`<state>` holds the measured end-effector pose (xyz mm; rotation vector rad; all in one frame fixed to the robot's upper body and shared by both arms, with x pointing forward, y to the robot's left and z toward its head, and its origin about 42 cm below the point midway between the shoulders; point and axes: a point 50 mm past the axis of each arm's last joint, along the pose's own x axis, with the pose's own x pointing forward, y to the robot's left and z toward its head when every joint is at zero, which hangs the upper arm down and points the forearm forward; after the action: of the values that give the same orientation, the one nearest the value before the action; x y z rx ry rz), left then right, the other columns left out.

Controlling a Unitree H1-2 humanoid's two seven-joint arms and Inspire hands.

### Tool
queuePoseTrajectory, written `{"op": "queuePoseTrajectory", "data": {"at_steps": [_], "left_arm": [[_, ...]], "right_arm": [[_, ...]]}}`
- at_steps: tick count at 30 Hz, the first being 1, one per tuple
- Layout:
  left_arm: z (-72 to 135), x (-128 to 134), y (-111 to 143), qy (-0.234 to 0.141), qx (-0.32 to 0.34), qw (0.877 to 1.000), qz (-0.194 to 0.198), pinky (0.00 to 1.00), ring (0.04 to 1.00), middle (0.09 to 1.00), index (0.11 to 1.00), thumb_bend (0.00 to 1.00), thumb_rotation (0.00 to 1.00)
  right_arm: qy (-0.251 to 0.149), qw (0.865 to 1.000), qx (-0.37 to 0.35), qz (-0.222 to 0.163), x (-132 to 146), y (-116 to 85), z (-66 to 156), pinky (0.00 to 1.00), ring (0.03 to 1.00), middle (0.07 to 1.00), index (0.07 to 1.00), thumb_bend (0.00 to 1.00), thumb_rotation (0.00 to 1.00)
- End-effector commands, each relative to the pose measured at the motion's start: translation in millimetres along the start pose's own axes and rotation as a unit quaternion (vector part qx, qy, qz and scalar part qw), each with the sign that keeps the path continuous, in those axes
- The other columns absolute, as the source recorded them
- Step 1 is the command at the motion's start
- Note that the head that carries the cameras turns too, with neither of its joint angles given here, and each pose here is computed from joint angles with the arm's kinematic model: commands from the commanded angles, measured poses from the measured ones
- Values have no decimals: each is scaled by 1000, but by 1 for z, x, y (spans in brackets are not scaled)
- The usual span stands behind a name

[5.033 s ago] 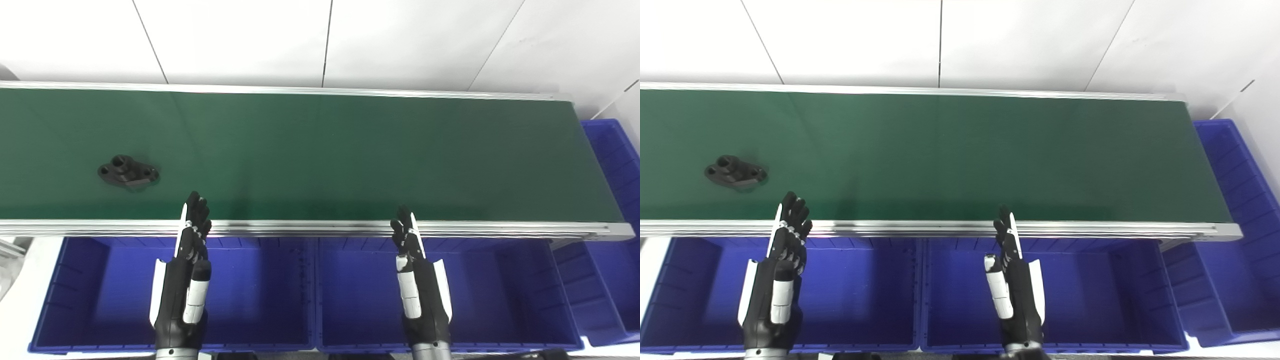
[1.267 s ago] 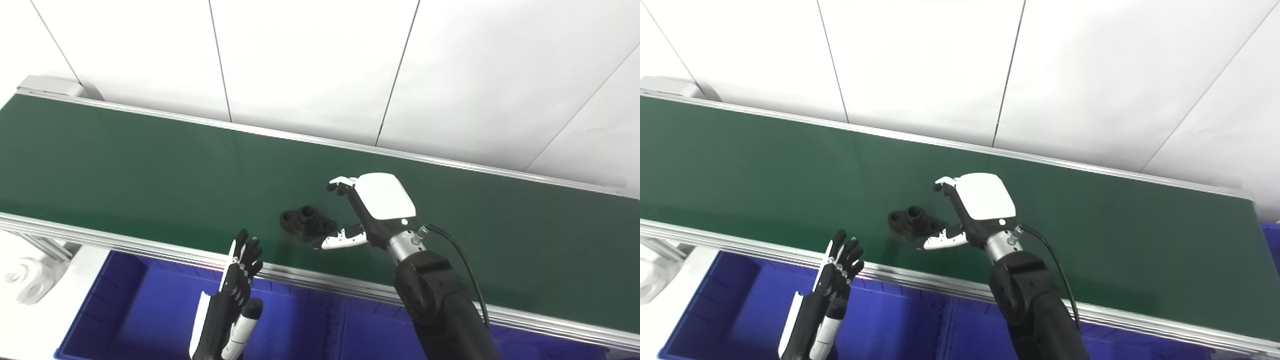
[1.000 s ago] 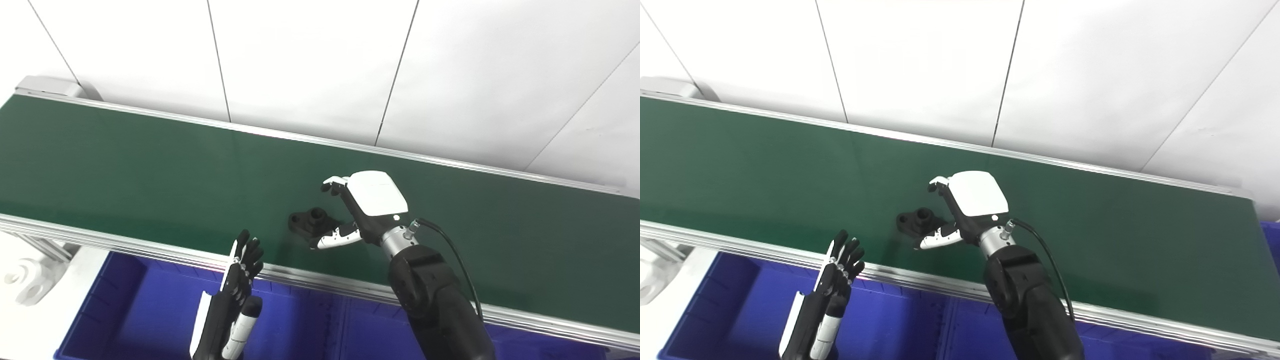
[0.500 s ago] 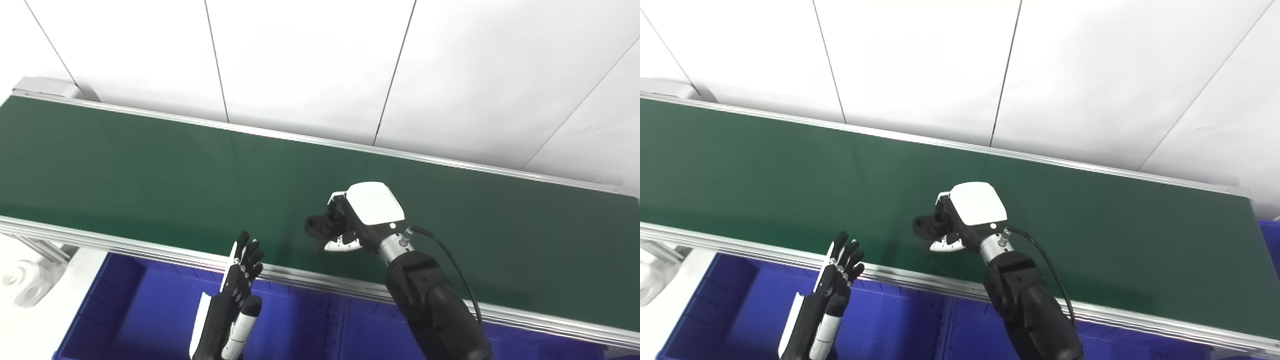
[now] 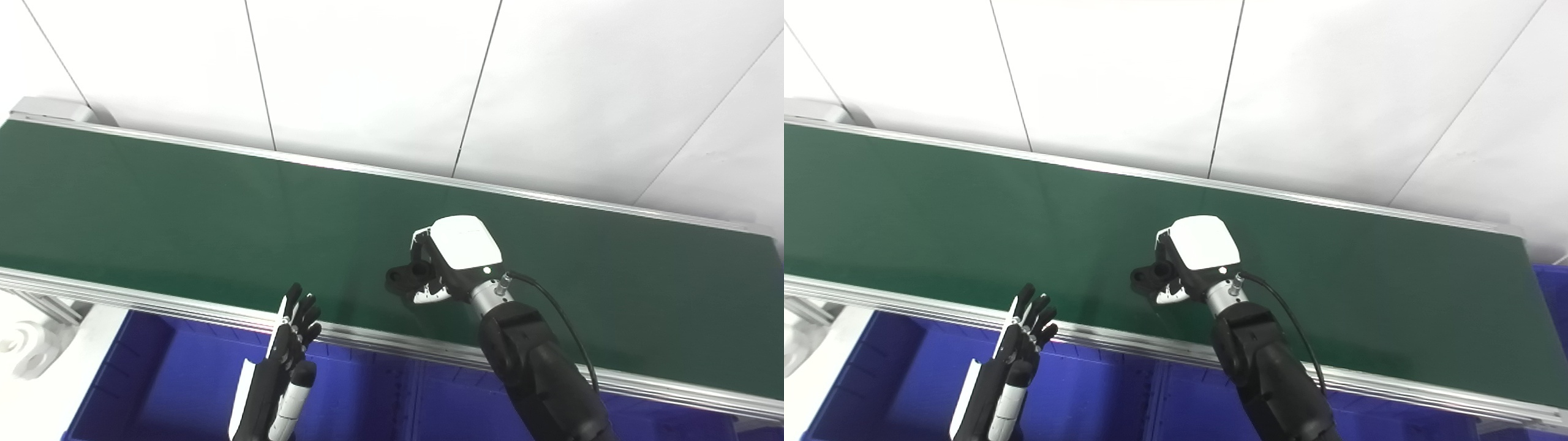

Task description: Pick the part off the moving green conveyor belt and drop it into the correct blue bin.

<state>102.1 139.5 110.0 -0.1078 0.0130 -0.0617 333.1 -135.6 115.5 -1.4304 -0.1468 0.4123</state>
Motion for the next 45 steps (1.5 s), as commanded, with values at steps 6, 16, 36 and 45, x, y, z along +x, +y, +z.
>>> {"op": "queuePoseTrajectory", "data": {"at_steps": [6,16,36,45], "left_arm": [[11,-1,-5,-16,-17,1000,8,905,931,957,1000,692,905],[11,1,4,-15,-24,1000,14,927,936,962,996,665,918],[24,17,57,-4,-16,1000,18,997,961,981,1000,573,998],[30,30,81,19,-38,999,14,964,936,947,963,685,876]], "right_arm": [[5,1000,3,24,-9,8,7,116,174,266,478,501,154],[-16,996,73,-46,-33,-37,27,137,195,281,488,502,148],[51,993,55,-89,-134,-73,58,128,192,284,487,504,147],[88,993,77,-13,-165,-45,73,121,189,289,489,504,142]]}}
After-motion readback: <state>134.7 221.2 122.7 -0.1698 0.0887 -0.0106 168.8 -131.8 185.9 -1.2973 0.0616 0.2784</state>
